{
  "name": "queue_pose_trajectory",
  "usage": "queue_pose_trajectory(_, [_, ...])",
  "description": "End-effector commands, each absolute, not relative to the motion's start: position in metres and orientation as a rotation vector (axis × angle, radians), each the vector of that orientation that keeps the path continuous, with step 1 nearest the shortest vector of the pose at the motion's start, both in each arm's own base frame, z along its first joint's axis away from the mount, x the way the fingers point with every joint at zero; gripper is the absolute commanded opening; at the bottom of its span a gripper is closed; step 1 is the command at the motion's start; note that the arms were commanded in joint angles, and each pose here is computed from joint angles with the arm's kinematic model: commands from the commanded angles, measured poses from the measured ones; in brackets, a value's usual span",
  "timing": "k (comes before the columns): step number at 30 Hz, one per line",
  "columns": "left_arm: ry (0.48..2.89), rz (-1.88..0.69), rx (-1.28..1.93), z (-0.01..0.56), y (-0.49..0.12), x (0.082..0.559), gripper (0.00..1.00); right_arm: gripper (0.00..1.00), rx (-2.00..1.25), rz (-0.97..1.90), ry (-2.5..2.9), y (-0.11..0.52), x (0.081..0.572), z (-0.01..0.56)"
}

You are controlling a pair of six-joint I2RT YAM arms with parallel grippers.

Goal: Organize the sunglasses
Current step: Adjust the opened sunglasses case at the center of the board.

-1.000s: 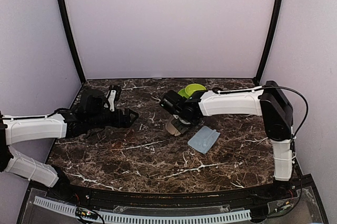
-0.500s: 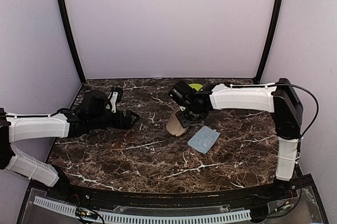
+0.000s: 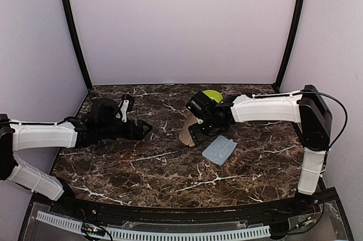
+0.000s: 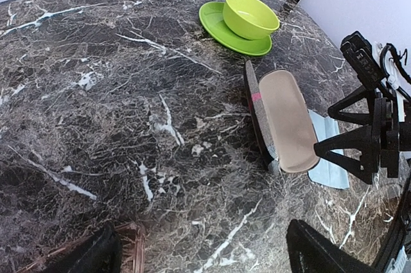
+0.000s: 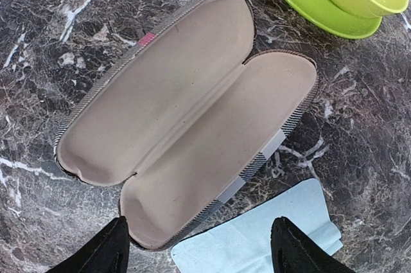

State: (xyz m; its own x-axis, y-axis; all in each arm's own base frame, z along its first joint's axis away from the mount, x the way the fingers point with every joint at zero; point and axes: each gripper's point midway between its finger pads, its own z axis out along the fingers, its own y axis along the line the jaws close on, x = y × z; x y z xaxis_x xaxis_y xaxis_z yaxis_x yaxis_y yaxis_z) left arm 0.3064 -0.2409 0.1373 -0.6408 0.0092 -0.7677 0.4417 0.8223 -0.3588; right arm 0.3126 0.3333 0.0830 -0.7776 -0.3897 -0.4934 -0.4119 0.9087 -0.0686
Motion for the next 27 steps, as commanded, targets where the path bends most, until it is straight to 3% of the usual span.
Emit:
queue_pose_trajectory(1, [2.142, -0.711, 0.327, 0.153, -0.247, 0.313, 0.91, 0.77, -0.553, 0.035, 2.569, 0.331, 0.314, 0.075])
queue_pose_trajectory(22, [2.158, -0.697, 0.331, 0.147, -0.245, 0.311, 0.91, 0.74, -0.501, -0.206, 2.548, 0.289, 0.361, 0.077])
queue_pose_trajectory(27, [2.162, -0.693, 0.333, 0.146, -0.245, 0.312, 0.91, 0.74, -0.463, -0.142, 2.535, 0.283, 0.366, 0.090])
